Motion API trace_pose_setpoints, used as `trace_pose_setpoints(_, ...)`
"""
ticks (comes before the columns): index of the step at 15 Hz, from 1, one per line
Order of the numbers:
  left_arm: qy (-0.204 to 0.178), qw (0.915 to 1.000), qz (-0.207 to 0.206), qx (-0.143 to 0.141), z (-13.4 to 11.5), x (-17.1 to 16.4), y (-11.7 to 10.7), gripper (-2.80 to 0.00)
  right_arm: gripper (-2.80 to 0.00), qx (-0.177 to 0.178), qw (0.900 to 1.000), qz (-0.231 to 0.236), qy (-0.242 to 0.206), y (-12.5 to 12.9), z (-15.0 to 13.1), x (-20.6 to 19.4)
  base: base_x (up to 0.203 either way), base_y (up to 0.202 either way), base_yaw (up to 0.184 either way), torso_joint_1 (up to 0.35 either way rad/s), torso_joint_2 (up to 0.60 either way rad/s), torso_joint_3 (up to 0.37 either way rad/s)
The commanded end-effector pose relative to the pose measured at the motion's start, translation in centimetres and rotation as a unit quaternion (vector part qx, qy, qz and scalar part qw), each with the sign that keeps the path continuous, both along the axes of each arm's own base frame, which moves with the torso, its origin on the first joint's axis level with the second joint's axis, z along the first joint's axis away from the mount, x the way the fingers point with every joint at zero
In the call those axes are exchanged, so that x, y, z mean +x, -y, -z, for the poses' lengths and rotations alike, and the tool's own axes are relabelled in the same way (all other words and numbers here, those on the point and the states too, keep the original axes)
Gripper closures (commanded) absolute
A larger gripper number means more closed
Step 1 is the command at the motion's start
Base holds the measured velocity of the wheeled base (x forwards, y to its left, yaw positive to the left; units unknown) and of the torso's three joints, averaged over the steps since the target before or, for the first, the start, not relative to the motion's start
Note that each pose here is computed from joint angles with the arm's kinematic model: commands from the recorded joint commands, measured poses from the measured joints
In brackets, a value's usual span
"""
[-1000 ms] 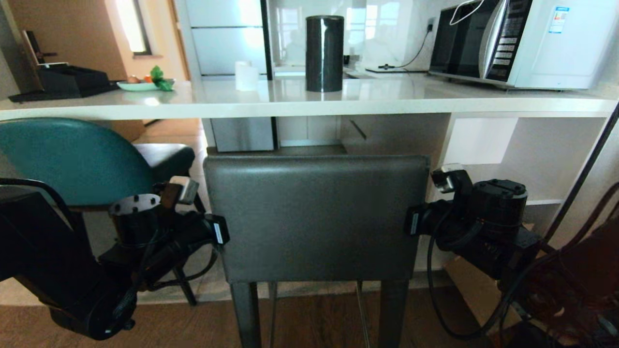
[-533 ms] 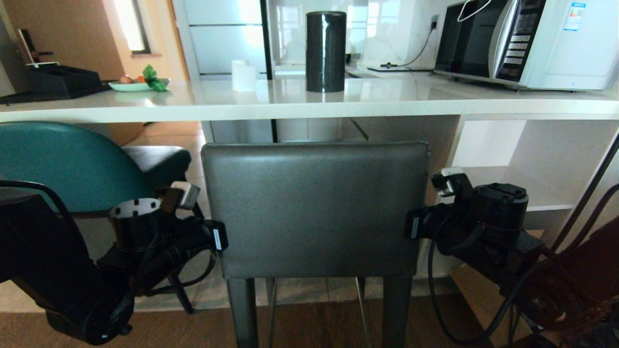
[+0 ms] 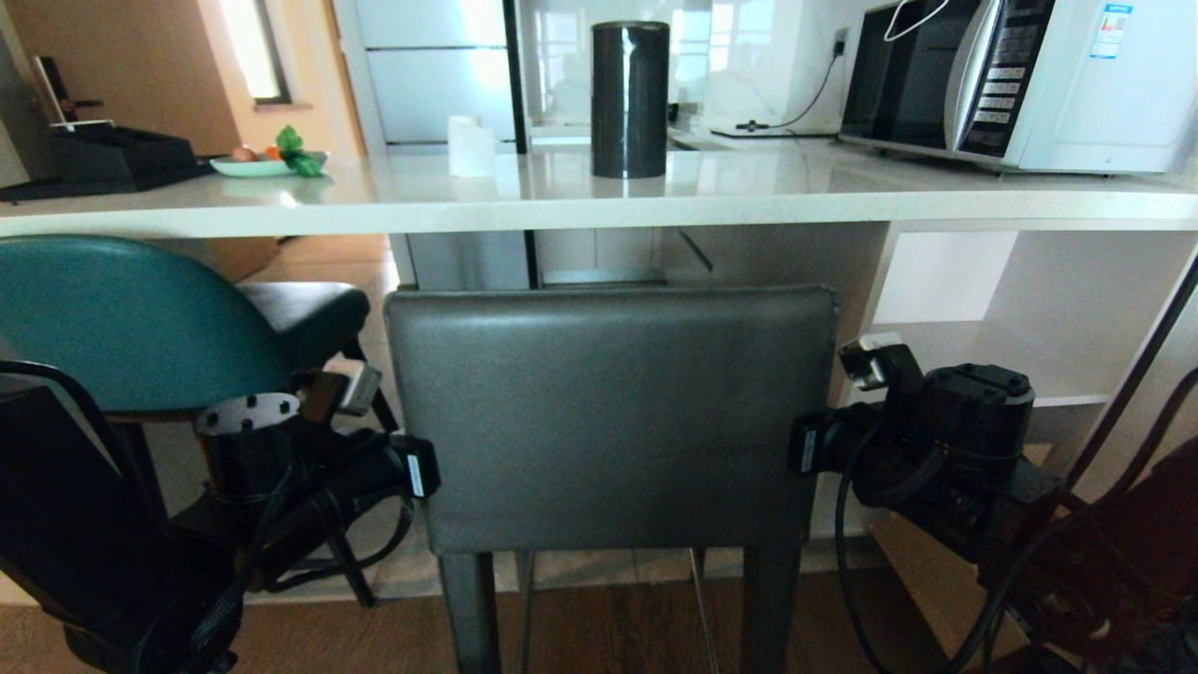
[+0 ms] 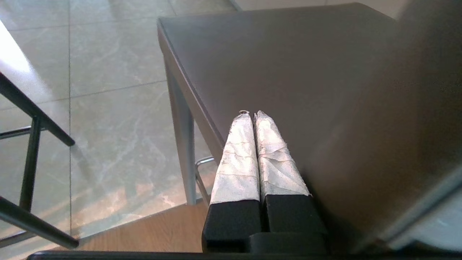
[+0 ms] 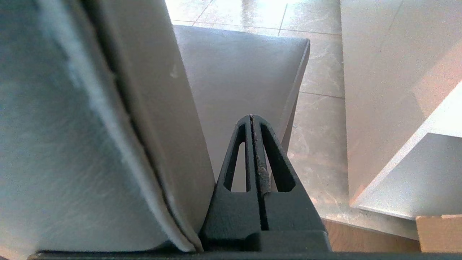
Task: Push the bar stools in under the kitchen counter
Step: Push the gray chair back under the dining table
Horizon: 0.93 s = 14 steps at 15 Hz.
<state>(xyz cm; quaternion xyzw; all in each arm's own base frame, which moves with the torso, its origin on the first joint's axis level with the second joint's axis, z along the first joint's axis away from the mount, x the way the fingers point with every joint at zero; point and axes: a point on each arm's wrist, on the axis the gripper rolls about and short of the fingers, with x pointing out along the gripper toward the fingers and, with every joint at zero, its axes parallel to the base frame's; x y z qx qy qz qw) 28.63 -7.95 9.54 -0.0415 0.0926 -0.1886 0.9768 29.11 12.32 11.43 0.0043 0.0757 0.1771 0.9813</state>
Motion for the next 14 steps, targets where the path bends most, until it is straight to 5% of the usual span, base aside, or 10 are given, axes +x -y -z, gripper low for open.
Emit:
trace_pose_setpoints(1,0.009,0.9999,0.003,-0.001,-0.41,-0.11,0.11,0.0,0.0,0.004,1.0,0.001,0.009,0.01,-0.31,0.0,0.0,0.0,0.0,0.0,0.0,0.0)
trace_pose_setpoints(11,0.015,0.9999,0.001,0.0,-0.47,0.38,0.09,0.0,0.0,0.003,1.0,0.002,0.005,0.01,-0.1,0.12,-0.175,0.0,-0.002,0.002,0.0,0.0)
trace_pose_setpoints(14,0.007,1.0,-0.002,0.002,-0.05,0.37,-0.03,0.0,0.0,0.003,1.0,0.001,0.004,-0.01,-0.02,0.11,0.0,0.0,0.0,0.0,0.0,0.0)
